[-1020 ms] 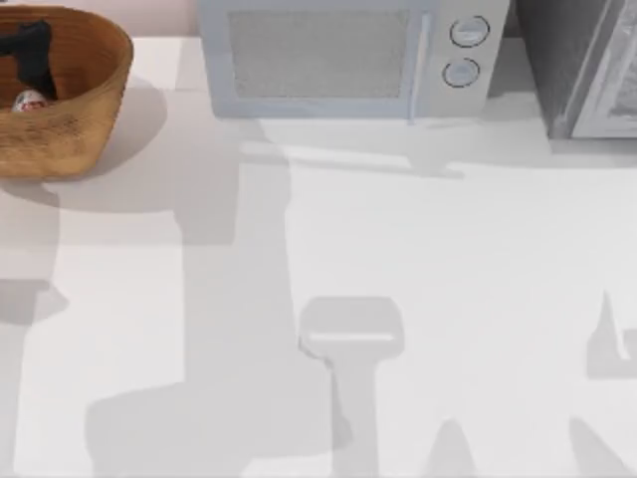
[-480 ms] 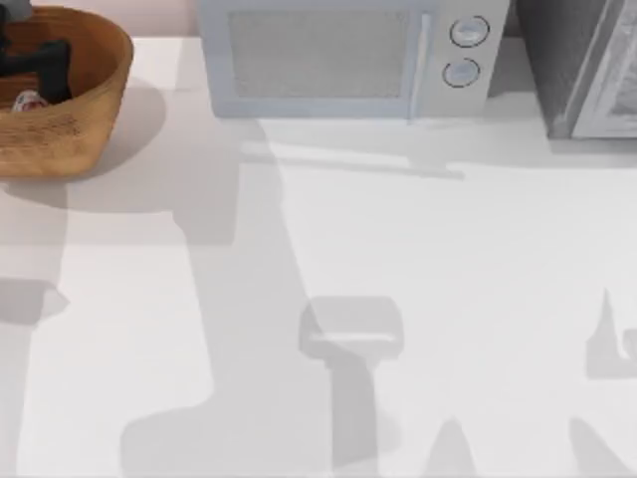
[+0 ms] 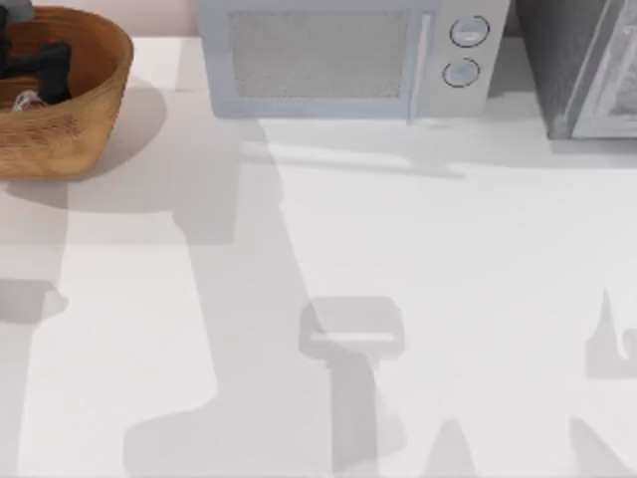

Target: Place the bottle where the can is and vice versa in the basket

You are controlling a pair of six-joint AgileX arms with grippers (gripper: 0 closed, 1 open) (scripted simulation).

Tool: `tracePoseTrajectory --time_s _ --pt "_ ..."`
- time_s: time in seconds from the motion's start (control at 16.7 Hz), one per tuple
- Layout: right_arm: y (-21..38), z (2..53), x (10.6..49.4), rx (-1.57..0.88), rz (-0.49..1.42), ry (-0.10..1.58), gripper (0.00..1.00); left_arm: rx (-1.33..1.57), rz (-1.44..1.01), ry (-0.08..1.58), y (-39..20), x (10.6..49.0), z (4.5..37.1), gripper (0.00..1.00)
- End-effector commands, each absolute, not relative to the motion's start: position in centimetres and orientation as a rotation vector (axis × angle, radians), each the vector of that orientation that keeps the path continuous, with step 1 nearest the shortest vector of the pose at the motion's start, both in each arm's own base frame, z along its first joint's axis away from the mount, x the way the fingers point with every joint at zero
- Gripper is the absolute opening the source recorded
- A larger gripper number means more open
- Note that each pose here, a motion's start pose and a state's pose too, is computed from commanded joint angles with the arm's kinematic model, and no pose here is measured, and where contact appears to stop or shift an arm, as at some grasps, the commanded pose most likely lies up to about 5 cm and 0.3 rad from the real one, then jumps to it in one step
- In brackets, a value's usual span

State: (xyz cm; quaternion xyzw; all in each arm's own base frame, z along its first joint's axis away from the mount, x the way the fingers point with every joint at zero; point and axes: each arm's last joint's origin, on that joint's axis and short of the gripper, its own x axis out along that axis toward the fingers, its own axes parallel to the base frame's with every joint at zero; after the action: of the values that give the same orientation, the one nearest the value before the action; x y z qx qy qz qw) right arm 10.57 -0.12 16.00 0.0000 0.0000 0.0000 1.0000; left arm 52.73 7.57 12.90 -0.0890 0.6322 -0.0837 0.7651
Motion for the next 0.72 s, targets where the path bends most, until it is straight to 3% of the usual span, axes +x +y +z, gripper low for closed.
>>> tracePoseTrajectory --time_s 0.66,0.72 --pt "-0.12 16.00 10.57 0.000 0.000 0.000 1.00 -0.193 -0.182 1.374 7.57 52.73 12.90 0.02" --pt "-0.12 16.00 10.57 0.000 0.000 0.000 1.00 -0.193 -0.182 1.374 7.57 52.73 12.90 0.00"
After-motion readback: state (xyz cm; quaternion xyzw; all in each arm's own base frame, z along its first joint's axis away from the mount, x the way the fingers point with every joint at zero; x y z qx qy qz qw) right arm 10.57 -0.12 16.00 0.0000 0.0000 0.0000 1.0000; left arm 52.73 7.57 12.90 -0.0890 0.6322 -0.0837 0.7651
